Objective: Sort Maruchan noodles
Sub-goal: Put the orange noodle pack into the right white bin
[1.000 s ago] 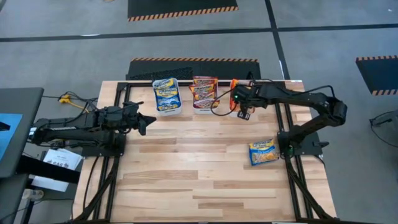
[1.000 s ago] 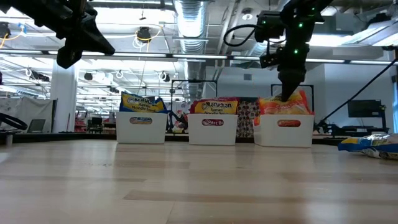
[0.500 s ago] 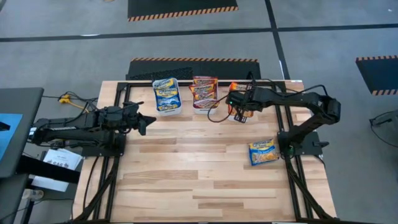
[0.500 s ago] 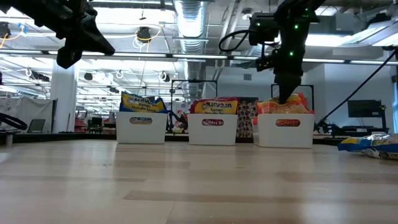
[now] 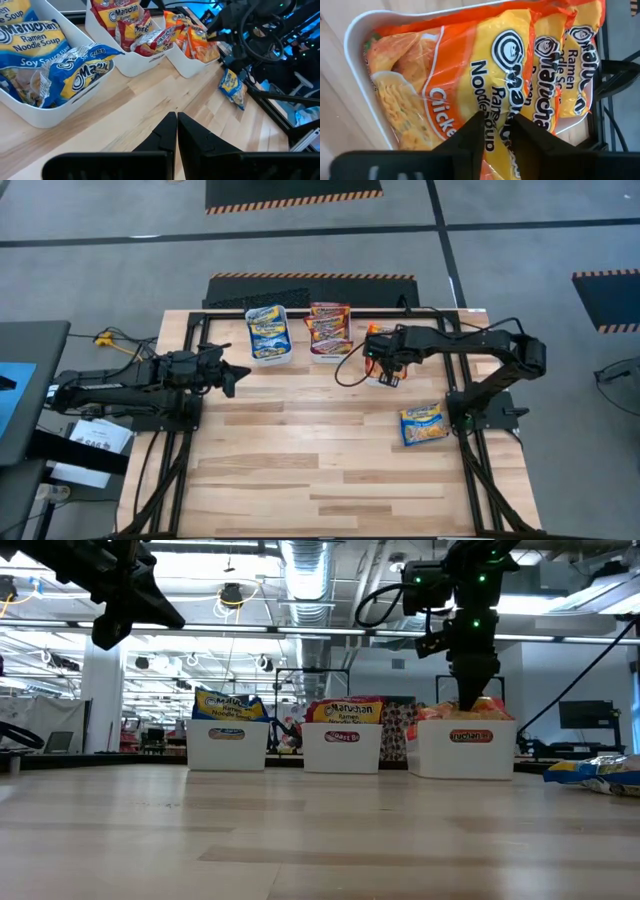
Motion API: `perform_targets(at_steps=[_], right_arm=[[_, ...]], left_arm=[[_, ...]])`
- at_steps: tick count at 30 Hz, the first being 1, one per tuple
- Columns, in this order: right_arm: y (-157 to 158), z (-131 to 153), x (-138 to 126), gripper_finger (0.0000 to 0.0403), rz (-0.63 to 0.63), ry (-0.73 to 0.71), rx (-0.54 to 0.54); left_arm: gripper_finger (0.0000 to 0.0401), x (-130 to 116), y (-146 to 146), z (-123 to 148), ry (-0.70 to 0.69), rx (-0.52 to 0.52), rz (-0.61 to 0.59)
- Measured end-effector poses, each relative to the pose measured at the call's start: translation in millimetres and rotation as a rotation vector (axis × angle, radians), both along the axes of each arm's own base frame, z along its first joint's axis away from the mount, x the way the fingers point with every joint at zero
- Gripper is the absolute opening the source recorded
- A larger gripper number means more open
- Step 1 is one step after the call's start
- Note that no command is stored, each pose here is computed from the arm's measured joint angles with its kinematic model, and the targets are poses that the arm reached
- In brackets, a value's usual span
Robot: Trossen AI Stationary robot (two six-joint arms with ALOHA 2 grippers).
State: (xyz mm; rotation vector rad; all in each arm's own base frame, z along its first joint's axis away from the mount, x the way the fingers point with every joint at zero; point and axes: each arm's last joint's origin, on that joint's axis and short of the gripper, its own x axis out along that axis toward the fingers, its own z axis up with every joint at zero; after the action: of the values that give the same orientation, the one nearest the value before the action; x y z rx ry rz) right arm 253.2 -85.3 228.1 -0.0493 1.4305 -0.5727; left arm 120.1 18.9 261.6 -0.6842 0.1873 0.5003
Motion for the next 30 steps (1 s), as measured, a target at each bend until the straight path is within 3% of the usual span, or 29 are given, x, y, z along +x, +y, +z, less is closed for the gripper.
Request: perform_targets(at_steps=[7, 18, 25, 30], right_arm=[[-1.0, 21.1, 5.5, 0.0149, 0.002, -0.026, -0.015], [-27.5, 58.0, 2.5, 0.0148, -0.116, -0.091, -0.061], [-69.4, 50.5, -14.4, 0.0147, -0.260, -0.143, 0.122], [-75.1, 37.9, -13.8, 0.0138, -0.275, -0.118, 0.259]], left_arm=[[0.0000, -0.1, 0.3, 0.2, -0.001, 0.003, 0.012], [0.0000, -0.3, 0.7, 0.1, 0.005, 0.018, 0.015], [0.0000, -0.9, 4.3, 0.1, 0.010, 0.027, 0.043], [0.0000, -1.1, 5.2, 0.2, 0.009, 0.023, 0.044]])
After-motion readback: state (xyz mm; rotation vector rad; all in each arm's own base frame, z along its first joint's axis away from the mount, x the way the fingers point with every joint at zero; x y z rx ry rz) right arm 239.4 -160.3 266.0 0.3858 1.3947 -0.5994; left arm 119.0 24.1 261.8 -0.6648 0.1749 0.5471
